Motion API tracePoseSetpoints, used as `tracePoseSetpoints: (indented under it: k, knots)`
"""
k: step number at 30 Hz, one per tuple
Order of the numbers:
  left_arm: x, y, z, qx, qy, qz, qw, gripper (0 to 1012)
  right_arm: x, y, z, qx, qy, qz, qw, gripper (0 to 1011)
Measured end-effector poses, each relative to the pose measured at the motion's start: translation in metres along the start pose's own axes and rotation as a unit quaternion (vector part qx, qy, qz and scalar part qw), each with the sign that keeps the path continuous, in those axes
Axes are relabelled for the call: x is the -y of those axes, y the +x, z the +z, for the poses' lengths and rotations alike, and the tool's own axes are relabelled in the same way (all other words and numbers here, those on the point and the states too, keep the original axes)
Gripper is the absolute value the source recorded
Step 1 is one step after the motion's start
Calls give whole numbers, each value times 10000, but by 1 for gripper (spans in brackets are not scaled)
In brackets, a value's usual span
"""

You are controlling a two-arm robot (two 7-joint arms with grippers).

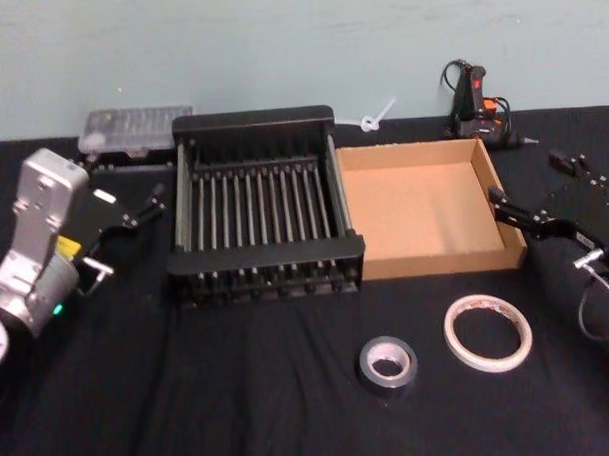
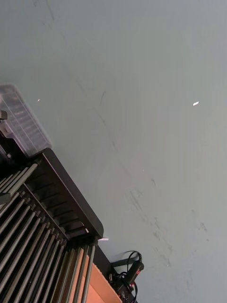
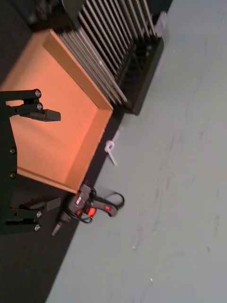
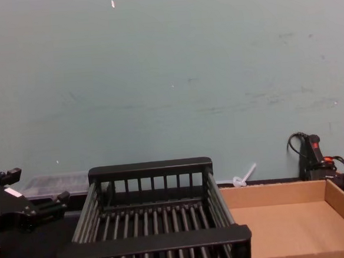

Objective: Pick up the white tape and place it into the black box , Pick up the silver tape and place it into the brown box.

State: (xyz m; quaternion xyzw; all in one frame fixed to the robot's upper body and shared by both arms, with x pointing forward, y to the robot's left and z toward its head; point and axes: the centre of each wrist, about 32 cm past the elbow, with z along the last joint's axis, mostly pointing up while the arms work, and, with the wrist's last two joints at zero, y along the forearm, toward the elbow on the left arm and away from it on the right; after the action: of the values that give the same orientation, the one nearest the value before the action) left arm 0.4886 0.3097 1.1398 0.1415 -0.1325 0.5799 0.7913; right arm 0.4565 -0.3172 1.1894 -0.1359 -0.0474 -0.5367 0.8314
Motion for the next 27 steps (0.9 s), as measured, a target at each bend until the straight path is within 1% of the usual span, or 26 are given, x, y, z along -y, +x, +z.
tracePoseSetpoints:
  k: [3, 6, 9, 10, 14, 15, 18, 19, 22, 25, 27]
  knots:
    - [0, 0, 0, 0, 0, 0, 10000, 1002, 67, -21, 27, -68, -90, 94, 9999, 1002]
    - [0, 0, 0, 0, 0, 0, 10000, 1001, 149, -62, 45, -162, -280, 221, 9992, 1002]
    - [0, 0, 0, 0, 1, 0, 10000, 1001, 189, -90, 44, -189, -418, 262, 9986, 1002]
    - [0, 0, 0, 0, 0, 0, 10000, 1001, 213, -107, 40, -198, -507, 281, 9981, 1002]
    - [0, 0, 0, 0, 0, 0, 10000, 1001, 268, -130, 26, -210, -732, 319, 9966, 1002]
    - [0, 0, 0, 0, 0, 0, 10000, 1001, 285, -136, 18, -223, -822, 344, 9958, 1002]
    - [0, 0, 0, 0, 1, 0, 10000, 1001, 307, -147, -3, -259, -946, 387, 9944, 1002]
    - [0, 0, 0, 0, 0, 0, 10000, 1001, 317, -153, -19, -289, -1023, 418, 9935, 1002]
    - [0, 0, 0, 0, 0, 0, 10000, 1001, 326, -167, -44, -344, -1129, 463, 9919, 1002]
    - [0, 0, -1, 0, 1, 0, 10000, 1001, 328, -200, -104, -442, -1286, 525, 9893, 1002]
    - [0, 0, 0, 0, 0, 0, 10000, 1001, 325, -215, -129, -480, -1347, 552, 9882, 1002]
